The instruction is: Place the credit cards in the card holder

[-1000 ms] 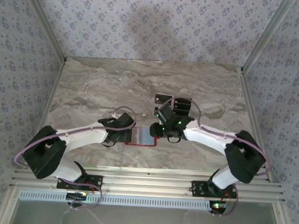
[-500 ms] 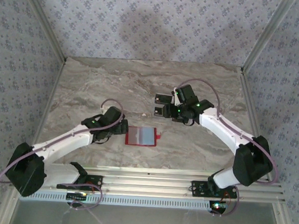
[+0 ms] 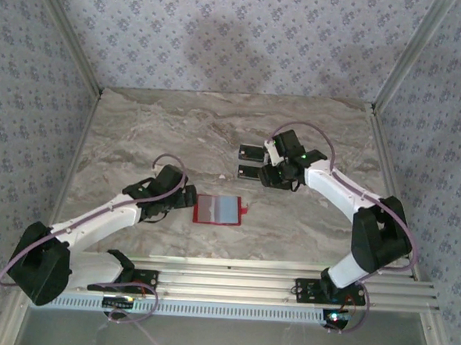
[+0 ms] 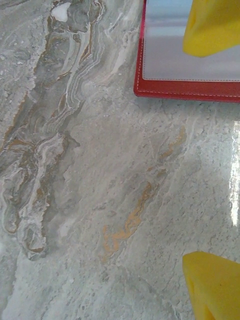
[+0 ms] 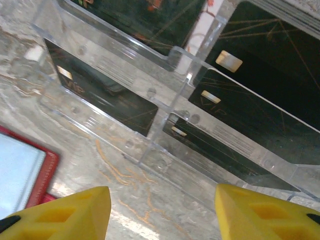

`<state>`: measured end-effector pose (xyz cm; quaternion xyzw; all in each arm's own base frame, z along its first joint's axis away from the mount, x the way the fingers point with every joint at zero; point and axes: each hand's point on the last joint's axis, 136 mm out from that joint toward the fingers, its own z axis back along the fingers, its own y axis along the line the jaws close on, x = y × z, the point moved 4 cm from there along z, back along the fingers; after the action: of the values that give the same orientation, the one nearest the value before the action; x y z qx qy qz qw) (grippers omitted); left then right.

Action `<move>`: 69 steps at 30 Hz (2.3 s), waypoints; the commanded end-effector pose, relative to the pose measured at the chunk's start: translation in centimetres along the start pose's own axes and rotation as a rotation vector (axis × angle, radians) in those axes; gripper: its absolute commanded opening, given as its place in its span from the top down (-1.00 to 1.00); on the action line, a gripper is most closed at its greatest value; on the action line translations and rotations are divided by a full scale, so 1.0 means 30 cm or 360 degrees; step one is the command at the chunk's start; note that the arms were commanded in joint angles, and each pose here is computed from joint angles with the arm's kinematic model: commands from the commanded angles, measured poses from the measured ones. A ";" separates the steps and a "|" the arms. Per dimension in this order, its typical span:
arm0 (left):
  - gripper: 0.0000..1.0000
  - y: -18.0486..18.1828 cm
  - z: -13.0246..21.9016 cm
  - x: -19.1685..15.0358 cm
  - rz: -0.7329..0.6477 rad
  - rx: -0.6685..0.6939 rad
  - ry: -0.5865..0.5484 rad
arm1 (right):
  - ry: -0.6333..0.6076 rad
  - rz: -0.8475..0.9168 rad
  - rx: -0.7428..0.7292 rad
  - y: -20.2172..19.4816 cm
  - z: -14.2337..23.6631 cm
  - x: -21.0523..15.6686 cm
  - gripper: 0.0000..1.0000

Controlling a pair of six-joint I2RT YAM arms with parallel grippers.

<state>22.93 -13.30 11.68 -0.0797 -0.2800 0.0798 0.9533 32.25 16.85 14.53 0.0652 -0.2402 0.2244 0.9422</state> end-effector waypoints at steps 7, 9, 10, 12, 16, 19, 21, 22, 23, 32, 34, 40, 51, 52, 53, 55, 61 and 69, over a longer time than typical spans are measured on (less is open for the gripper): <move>-0.99 -0.001 0.023 0.002 0.0058 -0.0068 -0.0025 | 0.0060 0.0049 -0.0124 -0.054 -0.027 -0.027 -0.16; -0.99 -0.003 0.024 0.003 0.0064 -0.0075 -0.0025 | 0.0075 0.0045 -0.0140 -0.059 -0.036 -0.031 -0.15; -0.99 -0.004 0.024 0.002 0.0061 -0.0078 -0.0023 | 0.0086 0.0041 -0.0150 -0.060 -0.041 -0.037 -0.15; -0.99 -0.008 0.025 0.006 0.0061 -0.0083 -0.0027 | 0.0092 0.0026 -0.0161 -0.065 -0.051 -0.047 -0.15; -0.99 -0.009 0.025 0.007 0.0059 -0.0085 -0.0029 | 0.0123 -0.0003 -0.0174 -0.069 -0.075 -0.076 -0.13; -1.00 -0.011 0.027 0.008 0.0057 -0.0091 -0.0030 | 0.0146 -0.0017 -0.0189 -0.075 -0.089 -0.096 -0.13; -0.99 -0.008 0.026 0.007 0.0055 -0.0087 -0.0029 | 0.0161 -0.0021 -0.0199 -0.077 -0.097 -0.106 -0.11; -1.00 -0.009 0.027 0.008 0.0054 -0.0087 -0.0030 | 0.0170 -0.0023 -0.0204 -0.079 -0.101 -0.109 -0.10; -1.00 -0.009 0.026 0.007 0.0055 -0.0087 -0.0028 | 0.0179 -0.0024 -0.0208 -0.081 -0.105 -0.113 -0.08; -1.00 -0.012 0.023 0.007 0.0059 -0.0096 -0.0032 | 0.0160 -0.0039 -0.0233 -0.076 -0.107 -0.114 0.04; -1.00 -0.013 0.020 0.006 0.0058 -0.0097 -0.0028 | 0.0127 -0.0041 -0.0232 -0.072 -0.088 -0.101 0.03; -1.00 -0.017 0.015 0.005 0.0056 -0.0103 -0.0023 | 0.0030 -0.0051 -0.0229 -0.064 -0.030 -0.055 -0.01; -0.99 -0.020 0.003 -0.004 0.0052 -0.0109 0.0000 | 0.0029 0.0026 -0.0197 -0.030 -0.054 -0.005 -0.03; -0.99 -0.020 0.003 -0.004 0.0048 -0.0108 0.0001 | 0.0015 0.0053 -0.0183 -0.014 -0.047 0.008 -0.04; -1.00 -0.022 0.002 -0.002 0.0049 -0.0109 0.0001 | 0.0004 0.0087 -0.0165 0.003 -0.041 0.018 -0.04; -1.00 -0.022 0.002 -0.003 0.0046 -0.0107 0.0004 | -0.0012 0.0151 -0.0137 0.033 -0.035 0.041 -0.05; -0.99 -0.014 0.001 -0.004 0.0040 -0.0080 0.0017 | -0.0007 0.0321 -0.0090 0.079 -0.056 0.117 -0.05; -1.00 -0.008 0.005 -0.003 0.0042 -0.0075 0.0031 | 0.0053 0.0498 -0.0089 0.105 -0.106 0.162 -0.04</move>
<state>22.80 -13.57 11.57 -0.1080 -0.2777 0.0841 0.9509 36.03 21.82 14.38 0.0097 -0.2563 0.3274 0.9094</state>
